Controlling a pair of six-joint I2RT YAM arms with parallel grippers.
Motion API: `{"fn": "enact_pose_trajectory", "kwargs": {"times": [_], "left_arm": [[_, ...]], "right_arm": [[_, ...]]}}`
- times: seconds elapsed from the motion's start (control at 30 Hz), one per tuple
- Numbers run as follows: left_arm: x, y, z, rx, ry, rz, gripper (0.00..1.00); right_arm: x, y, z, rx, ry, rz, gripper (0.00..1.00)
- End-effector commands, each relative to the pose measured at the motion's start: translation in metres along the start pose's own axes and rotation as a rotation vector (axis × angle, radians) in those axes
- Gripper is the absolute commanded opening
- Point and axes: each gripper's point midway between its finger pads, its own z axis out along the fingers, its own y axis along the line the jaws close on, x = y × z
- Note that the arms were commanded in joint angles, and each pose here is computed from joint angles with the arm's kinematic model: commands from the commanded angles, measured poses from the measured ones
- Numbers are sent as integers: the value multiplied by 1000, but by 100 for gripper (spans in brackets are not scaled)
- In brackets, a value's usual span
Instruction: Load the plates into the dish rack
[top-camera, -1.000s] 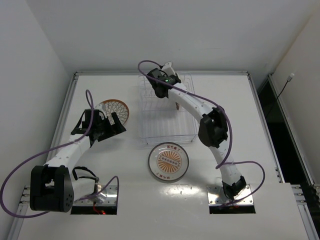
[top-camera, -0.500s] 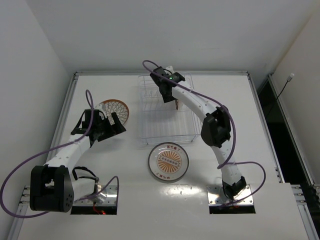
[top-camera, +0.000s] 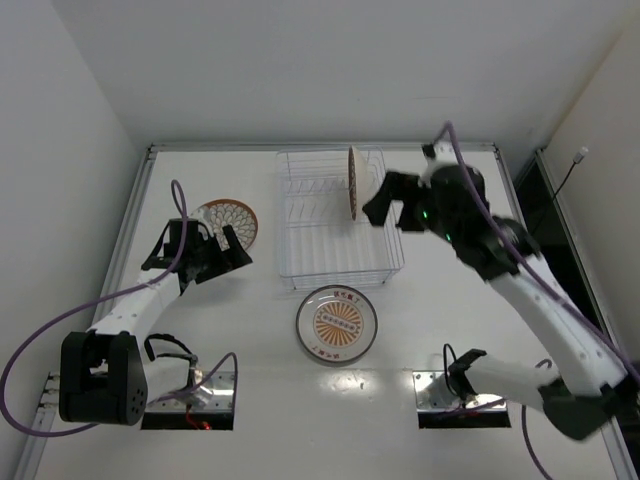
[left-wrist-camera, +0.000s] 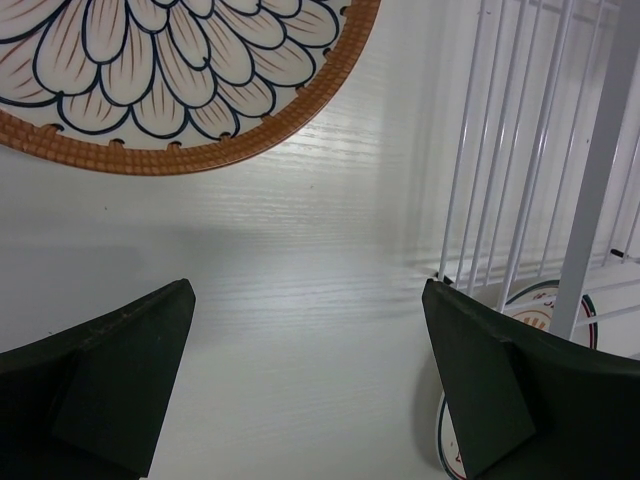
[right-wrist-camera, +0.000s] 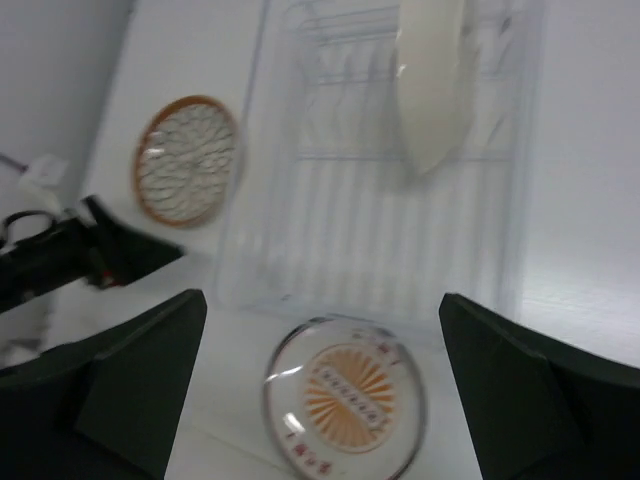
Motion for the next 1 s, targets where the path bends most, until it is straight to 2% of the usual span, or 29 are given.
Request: {"fn": "enact_pose_trajectory", "kwargs": {"times": [0.0, 0.03, 0.13, 0.23, 0.3, 0.43, 0.5, 0.77, 0.97], "left_arm": [[-11, -11, -1, 39, -30, 29, 97], [-11, -11, -1, 39, -30, 29, 97], [-11, -11, -1, 39, -30, 29, 97], [-9, -14, 0, 44, -25, 35, 97], [-9, -14, 0, 44, -25, 35, 97], [-9, -14, 0, 44, -25, 35, 97], [-10, -15, -2, 48, -33, 38, 97], [-14, -13, -4, 36, -51, 40, 97], [-14, -13, -4, 36, -51, 40, 97]], "right_arm": [[92, 29, -6, -248, 184, 355, 100], [122, 14, -18, -251, 187, 413, 100], [157, -2, -32, -230, 217, 575, 100], [215, -21, -43, -182, 322, 712, 99], [234, -27, -53, -164, 364, 772, 95], [293, -40, -51, -81, 523, 901, 93], [308, -36, -48, -104, 579, 956, 92], [309, -43, -27, 30, 653, 914, 92], [313, -48, -5, 60, 665, 930, 80]]}}
